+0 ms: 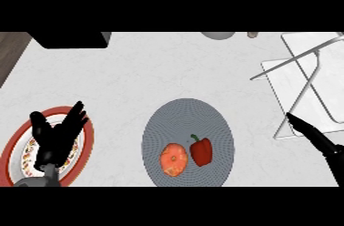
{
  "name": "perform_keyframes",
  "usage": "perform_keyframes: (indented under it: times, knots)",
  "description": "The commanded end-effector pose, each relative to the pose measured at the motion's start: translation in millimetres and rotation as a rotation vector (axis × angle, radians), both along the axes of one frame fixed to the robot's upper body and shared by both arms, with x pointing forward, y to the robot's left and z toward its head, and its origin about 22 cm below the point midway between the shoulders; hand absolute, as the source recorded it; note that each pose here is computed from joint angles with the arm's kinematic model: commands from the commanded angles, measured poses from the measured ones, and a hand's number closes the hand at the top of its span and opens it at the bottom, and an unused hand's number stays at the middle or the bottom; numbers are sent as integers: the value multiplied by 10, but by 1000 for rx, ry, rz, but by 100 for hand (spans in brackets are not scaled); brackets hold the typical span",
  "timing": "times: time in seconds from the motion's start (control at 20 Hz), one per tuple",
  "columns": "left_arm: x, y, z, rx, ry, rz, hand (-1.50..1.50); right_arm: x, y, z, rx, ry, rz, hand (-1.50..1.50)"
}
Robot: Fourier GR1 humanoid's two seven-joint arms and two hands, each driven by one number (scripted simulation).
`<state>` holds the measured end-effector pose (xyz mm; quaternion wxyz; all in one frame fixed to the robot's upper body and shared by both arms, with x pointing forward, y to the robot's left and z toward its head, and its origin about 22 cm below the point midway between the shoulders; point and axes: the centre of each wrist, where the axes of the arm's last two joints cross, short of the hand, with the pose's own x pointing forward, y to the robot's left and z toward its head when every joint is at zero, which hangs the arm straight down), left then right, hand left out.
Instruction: Pick the bell pepper from the placemat and place it in the tiered shelf
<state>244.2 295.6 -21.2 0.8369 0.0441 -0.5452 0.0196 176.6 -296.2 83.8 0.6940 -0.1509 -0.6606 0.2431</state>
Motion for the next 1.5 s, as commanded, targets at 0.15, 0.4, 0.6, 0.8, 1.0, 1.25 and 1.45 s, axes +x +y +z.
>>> perform_keyframes:
  times: [0.15,0.4,0.6,0.8,1.0,1.25,1.45]
  knots:
    - [-8,-89,-55,13,28,-22,0,17,629,468,-148,114,-4,-150]
    - [9,-61,-135,9,40,-17,0,118,1060,577,-206,144,-101,-150]
    - [105,26,-83,4,36,2,0,339,1353,508,-324,181,-164,-150]
    - [126,-112,-150,1,33,5,0,489,1593,291,-359,270,-164,-150]
    - [109,-38,-58,-1,36,3,0,508,1796,367,-431,337,-123,-150]
    - [6,-115,-166,-11,45,5,0,462,2013,22,-503,380,-120,-150]
    - [61,76,-52,-2,39,9,0,442,2060,-44,-492,397,-170,-150]
